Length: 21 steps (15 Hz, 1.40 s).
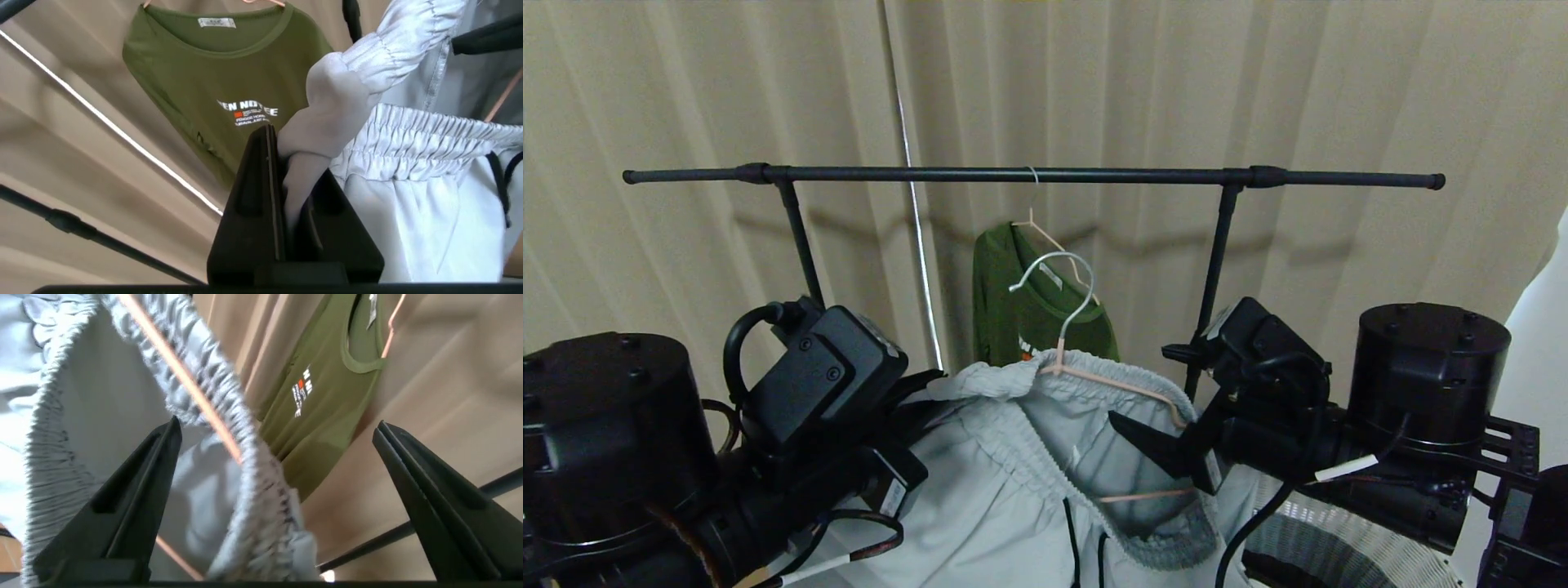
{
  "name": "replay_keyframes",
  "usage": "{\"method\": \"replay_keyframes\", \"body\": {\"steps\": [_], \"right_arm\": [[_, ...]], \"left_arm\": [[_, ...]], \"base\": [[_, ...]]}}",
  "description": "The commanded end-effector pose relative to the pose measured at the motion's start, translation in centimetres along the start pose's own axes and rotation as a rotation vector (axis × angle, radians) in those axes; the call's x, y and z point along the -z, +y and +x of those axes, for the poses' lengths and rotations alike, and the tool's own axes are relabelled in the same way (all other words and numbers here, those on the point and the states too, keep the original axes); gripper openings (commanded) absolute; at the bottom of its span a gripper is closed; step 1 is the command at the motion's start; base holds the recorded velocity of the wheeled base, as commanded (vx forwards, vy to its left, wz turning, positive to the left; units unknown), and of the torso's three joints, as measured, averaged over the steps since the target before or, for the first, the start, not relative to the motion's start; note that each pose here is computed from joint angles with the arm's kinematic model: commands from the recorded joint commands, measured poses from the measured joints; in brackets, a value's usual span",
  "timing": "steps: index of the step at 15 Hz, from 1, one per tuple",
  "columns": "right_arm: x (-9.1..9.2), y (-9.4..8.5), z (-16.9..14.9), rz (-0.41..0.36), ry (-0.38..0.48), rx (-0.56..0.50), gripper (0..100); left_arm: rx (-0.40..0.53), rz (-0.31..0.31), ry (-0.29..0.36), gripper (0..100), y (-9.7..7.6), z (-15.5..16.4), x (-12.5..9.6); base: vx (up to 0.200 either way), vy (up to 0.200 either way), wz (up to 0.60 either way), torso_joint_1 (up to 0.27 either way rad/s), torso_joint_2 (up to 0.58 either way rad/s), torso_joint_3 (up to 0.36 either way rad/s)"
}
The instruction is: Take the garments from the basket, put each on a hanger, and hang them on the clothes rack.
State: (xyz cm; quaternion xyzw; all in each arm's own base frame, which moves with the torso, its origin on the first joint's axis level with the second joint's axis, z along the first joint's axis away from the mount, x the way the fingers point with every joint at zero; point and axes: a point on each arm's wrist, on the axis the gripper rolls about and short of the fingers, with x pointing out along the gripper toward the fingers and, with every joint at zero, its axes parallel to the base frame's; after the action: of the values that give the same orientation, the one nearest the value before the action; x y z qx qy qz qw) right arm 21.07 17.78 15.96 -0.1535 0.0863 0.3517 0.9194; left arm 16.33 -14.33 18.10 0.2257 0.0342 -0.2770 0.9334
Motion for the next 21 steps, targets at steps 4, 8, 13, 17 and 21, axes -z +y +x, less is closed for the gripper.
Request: {"method": "replay_keyframes", "body": {"steps": [4, 8, 13, 17, 21], "right_arm": [[0.3, 0.1, -0.1, 0.001, 0.009, -0.002, 0], [0.2, 0.0, -0.4, 0.001, -0.013, 0.004, 0], [0.2, 0.0, -0.6, -0.001, -0.047, 0.015, 0], [0.0, -1.0, -1.2, 0.009, -0.058, 0.053, 0], [0.4, -2.7, -2.1, 0.024, -0.050, 0.121, 0]], "left_arm": [[0.012, -0.006, -0.019, 0, -0.3, -0.1, -0.3], [0.010, -0.010, -0.023, 0, -0.3, -0.2, -0.3], [0.005, -0.036, -0.033, 100, -0.1, -0.9, -0.2], [-0.003, -0.092, -0.067, 100, 0.4, -2.5, -0.4], [-0.021, -0.125, -0.121, 100, 1.0, -4.3, -0.7]], "base": [[0.000, 0.000, 0.00, 0.000, 0.00, 0.000], [0.000, 0.000, 0.00, 0.000, 0.00, 0.000], [0.000, 0.000, 0.00, 0.000, 0.00, 0.000], [0.000, 0.000, 0.00, 0.000, 0.00, 0.000], [0.000, 0.000, 0.00, 0.000, 0.00, 0.000]]}}
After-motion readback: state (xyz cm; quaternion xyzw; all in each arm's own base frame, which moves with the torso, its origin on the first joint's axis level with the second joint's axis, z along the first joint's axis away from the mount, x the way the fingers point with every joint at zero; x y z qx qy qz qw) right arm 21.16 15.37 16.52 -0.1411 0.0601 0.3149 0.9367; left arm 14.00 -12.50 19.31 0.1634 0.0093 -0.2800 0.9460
